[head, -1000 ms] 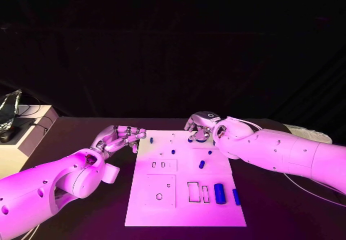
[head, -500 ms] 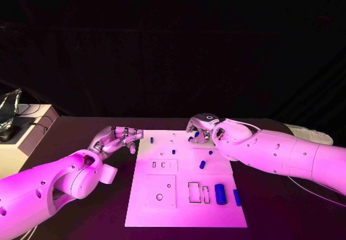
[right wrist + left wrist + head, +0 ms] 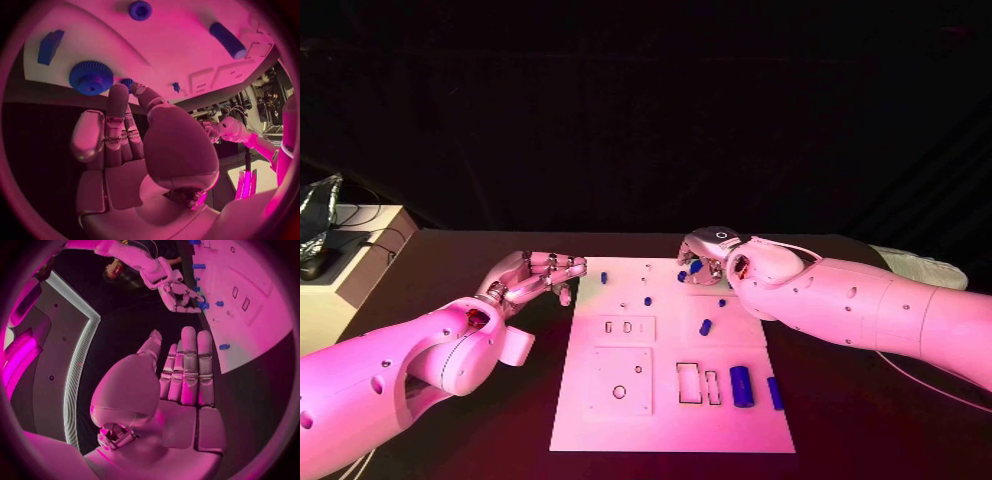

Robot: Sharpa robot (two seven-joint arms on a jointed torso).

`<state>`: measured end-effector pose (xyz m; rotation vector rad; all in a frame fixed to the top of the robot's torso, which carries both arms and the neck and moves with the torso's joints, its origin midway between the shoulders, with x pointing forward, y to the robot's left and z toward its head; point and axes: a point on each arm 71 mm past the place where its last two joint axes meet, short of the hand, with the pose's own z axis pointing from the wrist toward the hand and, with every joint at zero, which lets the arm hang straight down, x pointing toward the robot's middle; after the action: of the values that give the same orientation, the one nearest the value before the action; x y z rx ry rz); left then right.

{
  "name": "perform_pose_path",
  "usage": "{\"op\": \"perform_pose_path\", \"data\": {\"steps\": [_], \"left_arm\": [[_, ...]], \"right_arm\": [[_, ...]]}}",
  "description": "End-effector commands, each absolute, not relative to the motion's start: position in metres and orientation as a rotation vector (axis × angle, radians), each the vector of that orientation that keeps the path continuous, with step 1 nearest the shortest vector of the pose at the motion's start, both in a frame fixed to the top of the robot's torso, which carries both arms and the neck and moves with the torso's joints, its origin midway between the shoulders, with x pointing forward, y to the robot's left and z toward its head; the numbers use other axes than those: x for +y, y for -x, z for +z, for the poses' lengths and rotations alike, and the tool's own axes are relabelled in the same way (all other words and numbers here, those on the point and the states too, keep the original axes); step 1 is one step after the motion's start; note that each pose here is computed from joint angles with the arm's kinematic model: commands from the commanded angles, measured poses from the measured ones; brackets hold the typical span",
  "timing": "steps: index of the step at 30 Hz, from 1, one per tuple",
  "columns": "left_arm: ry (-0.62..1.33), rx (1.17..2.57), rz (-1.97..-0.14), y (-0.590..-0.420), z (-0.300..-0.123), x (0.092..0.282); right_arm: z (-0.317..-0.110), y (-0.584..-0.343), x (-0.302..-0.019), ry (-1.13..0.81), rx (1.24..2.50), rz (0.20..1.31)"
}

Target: Assemble the parts on the task board

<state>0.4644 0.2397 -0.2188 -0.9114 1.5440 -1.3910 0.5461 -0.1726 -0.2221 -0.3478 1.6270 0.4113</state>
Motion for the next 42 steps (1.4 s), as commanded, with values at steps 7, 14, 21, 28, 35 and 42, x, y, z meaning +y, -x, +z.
{"op": "perform_pose_path", "data": {"steps": [7, 14, 21, 28, 35, 42], "left_arm": [[0.923, 1.547, -1.401, -0.4651, -0.2191, 0.2391], [0.927, 1.549, -1.399, -0.4655, -0.2196, 0.2393], [0.928, 1.549, -1.397, -0.4656, -0.2197, 0.2395], [0.930, 1.547, -1.395, -0.4658, -0.2199, 0.2398], [0.933, 1.546, -1.394, -0.4663, -0.2202, 0.2399], [0.937, 1.544, -1.391, -0.4669, -0.2206, 0.2408]], "right_arm": [[-0.2261, -0.5456, -0.1688, 0.368, 1.652, 0.417], [-0.2279, -0.5457, -0.1688, 0.371, 1.665, 0.419], [-0.2296, -0.5452, -0.1671, 0.377, 1.679, 0.423], [-0.2321, -0.5450, -0.1672, 0.382, 1.698, 0.420], [-0.2328, -0.5444, -0.1669, 0.386, 1.703, 0.424], [-0.2296, -0.5433, -0.1651, 0.376, 1.662, 0.446]]}}
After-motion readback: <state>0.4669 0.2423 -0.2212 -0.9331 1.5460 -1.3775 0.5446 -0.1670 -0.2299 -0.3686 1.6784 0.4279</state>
